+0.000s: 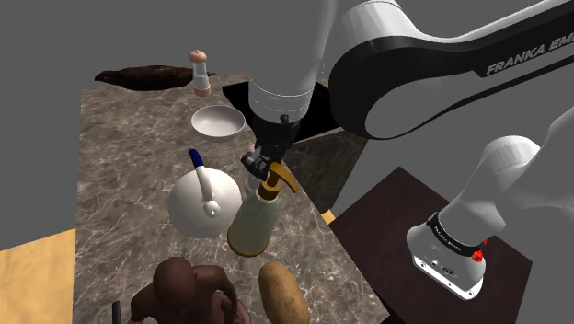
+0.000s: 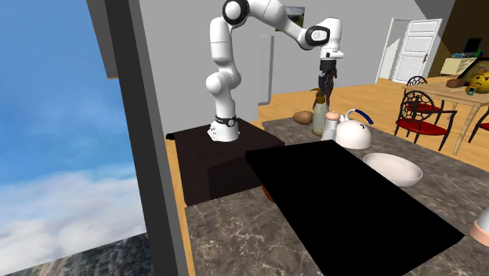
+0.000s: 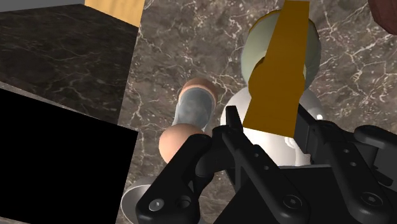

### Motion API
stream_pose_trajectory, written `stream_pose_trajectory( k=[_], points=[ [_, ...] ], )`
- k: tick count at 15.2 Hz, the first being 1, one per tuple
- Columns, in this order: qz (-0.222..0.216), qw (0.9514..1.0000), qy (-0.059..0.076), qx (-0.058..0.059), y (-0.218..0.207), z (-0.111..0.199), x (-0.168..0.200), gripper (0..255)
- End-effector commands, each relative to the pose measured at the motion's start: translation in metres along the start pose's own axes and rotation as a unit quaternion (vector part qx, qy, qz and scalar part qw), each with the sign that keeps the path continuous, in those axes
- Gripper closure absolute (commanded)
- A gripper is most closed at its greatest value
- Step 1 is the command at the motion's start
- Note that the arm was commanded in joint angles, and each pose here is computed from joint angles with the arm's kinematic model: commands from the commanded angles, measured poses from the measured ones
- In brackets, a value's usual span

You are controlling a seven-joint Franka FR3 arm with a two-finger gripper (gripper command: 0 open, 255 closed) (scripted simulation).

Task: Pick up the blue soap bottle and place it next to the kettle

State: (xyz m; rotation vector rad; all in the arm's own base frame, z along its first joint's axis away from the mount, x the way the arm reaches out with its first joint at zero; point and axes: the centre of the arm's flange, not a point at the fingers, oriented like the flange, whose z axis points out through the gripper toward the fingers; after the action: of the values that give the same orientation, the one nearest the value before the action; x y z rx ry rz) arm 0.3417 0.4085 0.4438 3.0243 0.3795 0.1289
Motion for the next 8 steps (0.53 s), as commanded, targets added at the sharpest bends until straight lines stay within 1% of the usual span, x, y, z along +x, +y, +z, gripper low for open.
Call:
stream_pose_trajectory(
  k=[1,4,5,8],
  points=[
    [0.000,1.0000,-0.002,-0.001,-0.0004,0.0023,-0.0007,255],
    [0.000,1.0000,-0.002,-0.001,-0.0004,0.0023,-0.0007,255],
    [0.000,1.0000,-0.002,-0.001,-0.0006,0.0023,-0.0011,0],
    [0.000,1.0000,-0.002,-0.001,-0.0011,0.0020,-0.0013,0]
  ],
)
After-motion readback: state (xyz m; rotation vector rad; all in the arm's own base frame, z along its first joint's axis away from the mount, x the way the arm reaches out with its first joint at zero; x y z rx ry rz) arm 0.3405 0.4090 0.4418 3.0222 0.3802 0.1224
